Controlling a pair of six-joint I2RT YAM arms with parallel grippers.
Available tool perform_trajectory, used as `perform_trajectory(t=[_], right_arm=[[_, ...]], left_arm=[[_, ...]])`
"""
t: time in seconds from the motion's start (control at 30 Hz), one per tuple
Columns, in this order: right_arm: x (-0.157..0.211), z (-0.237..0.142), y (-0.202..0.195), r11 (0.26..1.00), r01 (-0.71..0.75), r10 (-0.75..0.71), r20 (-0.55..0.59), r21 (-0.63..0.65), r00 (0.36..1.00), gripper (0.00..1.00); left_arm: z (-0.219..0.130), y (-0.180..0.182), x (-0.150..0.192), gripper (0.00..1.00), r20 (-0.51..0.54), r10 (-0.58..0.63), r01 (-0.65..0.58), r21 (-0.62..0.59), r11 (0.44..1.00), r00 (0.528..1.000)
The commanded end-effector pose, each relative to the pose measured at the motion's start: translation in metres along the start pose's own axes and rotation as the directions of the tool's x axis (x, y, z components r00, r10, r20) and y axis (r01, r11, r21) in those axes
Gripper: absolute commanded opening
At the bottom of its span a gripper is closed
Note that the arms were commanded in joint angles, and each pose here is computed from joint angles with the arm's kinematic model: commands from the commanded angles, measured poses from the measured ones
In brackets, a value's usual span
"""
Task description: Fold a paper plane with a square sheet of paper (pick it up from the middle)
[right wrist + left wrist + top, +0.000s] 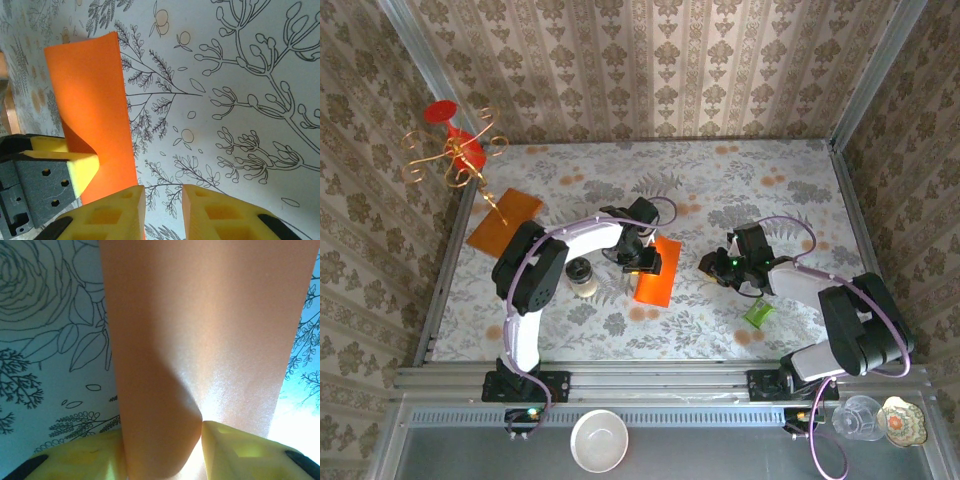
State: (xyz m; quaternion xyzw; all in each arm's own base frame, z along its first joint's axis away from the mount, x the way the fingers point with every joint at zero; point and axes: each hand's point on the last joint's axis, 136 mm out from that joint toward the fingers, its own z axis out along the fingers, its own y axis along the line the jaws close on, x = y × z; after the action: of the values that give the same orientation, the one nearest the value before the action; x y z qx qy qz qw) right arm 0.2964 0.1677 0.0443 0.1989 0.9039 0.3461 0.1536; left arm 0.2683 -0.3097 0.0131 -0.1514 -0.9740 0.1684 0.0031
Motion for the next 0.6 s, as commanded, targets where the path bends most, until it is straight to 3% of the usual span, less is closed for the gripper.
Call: perform_trajectory(t=[0.0, 0.57], right_arm=[[0.006, 0.006, 0.004, 0.999, 0.026, -0.027, -0.032, -0.018, 0.999, 0.28], [0.02, 0.033, 0.051, 0.988, 0.085, -0.099, -0.105, -0.133, 0.989, 0.2]], left_arm=[[0.064, 0.018, 0.041, 0.44, -0.159, 0.034, -0.042, -0.05, 0.998, 0.987], [0.069, 0.022, 0.043, 0.44, -0.174, 0.034, -0.047, -0.068, 0.997, 0.984]])
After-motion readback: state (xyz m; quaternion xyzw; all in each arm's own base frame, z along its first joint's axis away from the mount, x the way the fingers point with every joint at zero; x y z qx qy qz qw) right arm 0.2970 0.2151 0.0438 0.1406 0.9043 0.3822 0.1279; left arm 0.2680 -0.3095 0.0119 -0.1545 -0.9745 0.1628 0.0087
